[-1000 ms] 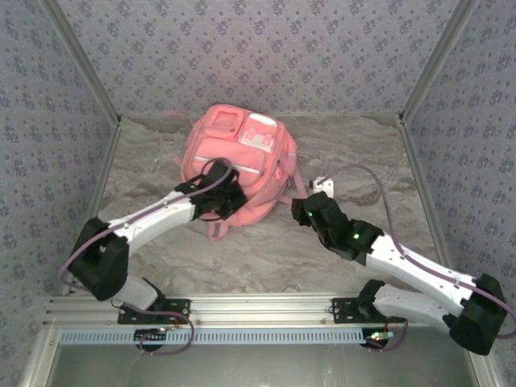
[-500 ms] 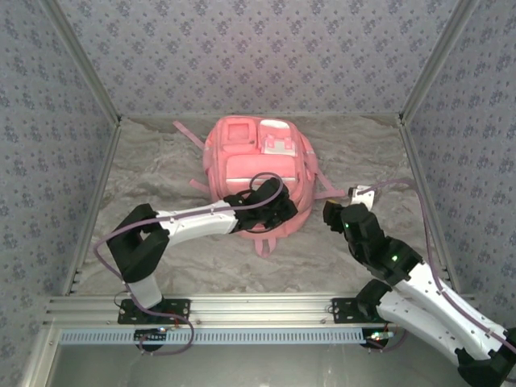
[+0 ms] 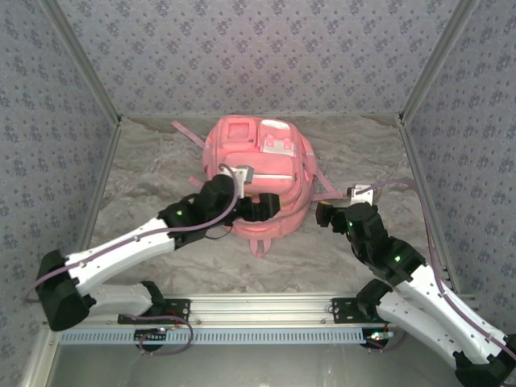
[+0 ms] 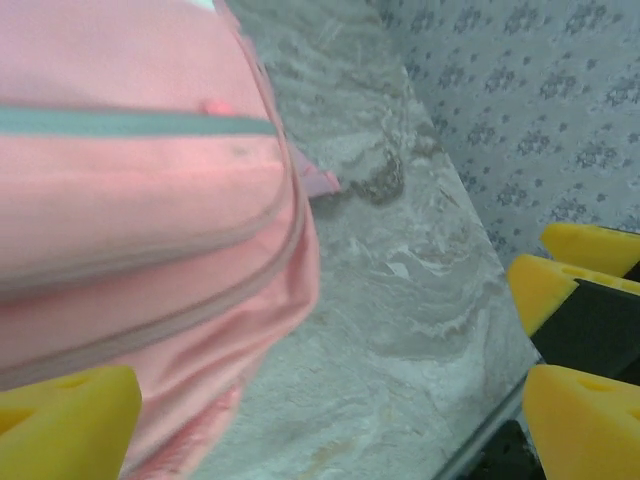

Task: Pack the student bag

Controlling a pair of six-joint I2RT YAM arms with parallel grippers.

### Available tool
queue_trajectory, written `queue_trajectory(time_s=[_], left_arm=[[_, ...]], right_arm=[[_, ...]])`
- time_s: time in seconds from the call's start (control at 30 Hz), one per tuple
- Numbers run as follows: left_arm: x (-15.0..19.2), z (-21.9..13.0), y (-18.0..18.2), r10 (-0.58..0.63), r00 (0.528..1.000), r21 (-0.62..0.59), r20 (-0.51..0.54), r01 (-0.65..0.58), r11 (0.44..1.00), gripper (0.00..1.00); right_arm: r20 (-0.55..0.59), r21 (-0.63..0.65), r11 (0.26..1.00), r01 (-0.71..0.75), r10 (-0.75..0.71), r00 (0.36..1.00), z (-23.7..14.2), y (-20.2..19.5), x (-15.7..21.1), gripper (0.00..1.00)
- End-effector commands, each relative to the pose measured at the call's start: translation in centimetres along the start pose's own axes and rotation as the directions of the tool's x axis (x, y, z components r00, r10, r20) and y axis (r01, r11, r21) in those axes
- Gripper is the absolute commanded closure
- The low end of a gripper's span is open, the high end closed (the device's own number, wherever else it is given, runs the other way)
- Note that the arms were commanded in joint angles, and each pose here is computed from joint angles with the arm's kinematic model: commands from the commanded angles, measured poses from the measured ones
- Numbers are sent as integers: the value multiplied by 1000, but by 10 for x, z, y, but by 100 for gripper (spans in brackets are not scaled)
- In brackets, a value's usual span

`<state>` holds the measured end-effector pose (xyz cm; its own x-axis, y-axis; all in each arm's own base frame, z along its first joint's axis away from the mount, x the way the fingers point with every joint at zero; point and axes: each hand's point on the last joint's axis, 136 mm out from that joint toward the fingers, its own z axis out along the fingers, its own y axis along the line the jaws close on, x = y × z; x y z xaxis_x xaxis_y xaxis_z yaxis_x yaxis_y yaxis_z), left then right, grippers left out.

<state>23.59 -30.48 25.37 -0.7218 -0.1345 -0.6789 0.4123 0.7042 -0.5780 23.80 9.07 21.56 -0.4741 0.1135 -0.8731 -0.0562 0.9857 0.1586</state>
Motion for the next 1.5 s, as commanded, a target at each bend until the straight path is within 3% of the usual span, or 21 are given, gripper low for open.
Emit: queue_trajectory(time_s=[0.0,0.07,0.13,0.2,0.27,0.4,0.47,0.53,0.6,0.63,0.7,0.73,0.83,0.9,0.93,0.97,1.07,1.17,1.23,1.3,1.47], left_arm=[[-32,-27,56,91,991,-189,95,-71,979,2],[-57,-50,91,187,968,-352,169,-118,929,2],[-82,-73,132,347,909,-553,231,-171,815,2],[-89,-80,161,510,836,-662,204,-266,701,2],[-94,-85,191,584,786,-703,203,-299,646,2],[-92,-119,278,401,835,-708,377,-19,706,2],[-80,-122,313,390,861,-752,328,-12,660,2],[-63,-125,345,335,903,-803,271,21,595,2],[-54,-116,350,343,900,-782,268,-4,623,2],[-48,-112,356,358,900,-786,250,-27,617,2],[-43,-112,377,320,904,-788,283,29,615,2],[-44,-107,380,285,922,-765,261,18,644,2],[-58,-103,382,314,873,-724,374,63,686,2],[-55,-96,392,299,882,-726,365,69,684,2],[-55,-85,388,307,891,-699,335,17,715,2],[-54,-73,384,308,906,-676,290,-34,736,2],[-47,-59,385,351,900,-687,260,-83,722,2],[-46,-55,385,341,912,-689,230,-95,718,2],[-47,-56,387,340,911,-694,235,-87,715,2],[-47,-56,386,340,911,-695,234,-88,714,2],[-48,-56,387,340,911,-696,234,-88,713,2]], right_arm=[[100,-13,999,32,-30,995,-4,5,-28,0],[153,-44,994,96,-88,984,-1,14,-36,0],[212,-81,967,240,-219,952,6,28,-35,0],[252,-20,940,341,-325,911,21,26,-31,0],[314,26,924,382,-370,874,33,25,-31,0],[486,106,938,331,-339,806,50,7,-41,0],[469,193,939,285,-344,814,67,-18,-43,0],[379,314,880,356,-460,803,82,-39,-37,0],[342,409,880,240,-392,854,86,-78,-29,0],[340,405,899,167,-318,885,91,-95,-20,0],[284,351,920,173,-281,917,106,-110,3,0],[261,355,923,152,-254,932,112,-120,11,0],[298,457,890,12,-165,940,111,-155,11,0],[316,336,938,-81,-32,948,121,-161,20,0],[332,296,950,-104,0,943,124,-165,22,0],[329,268,957,-113,19,944,130,-167,27,0],[320,85,996,-4,-24,947,148,-139,29,0],[198,90,995,35,-52,979,165,-141,29,0],[173,75,997,23,-36,984,175,-137,26,0],[121,131,990,59,-75,990,181,-138,28,0],[114,161,983,87,-106,988,183,-134,28,0]])
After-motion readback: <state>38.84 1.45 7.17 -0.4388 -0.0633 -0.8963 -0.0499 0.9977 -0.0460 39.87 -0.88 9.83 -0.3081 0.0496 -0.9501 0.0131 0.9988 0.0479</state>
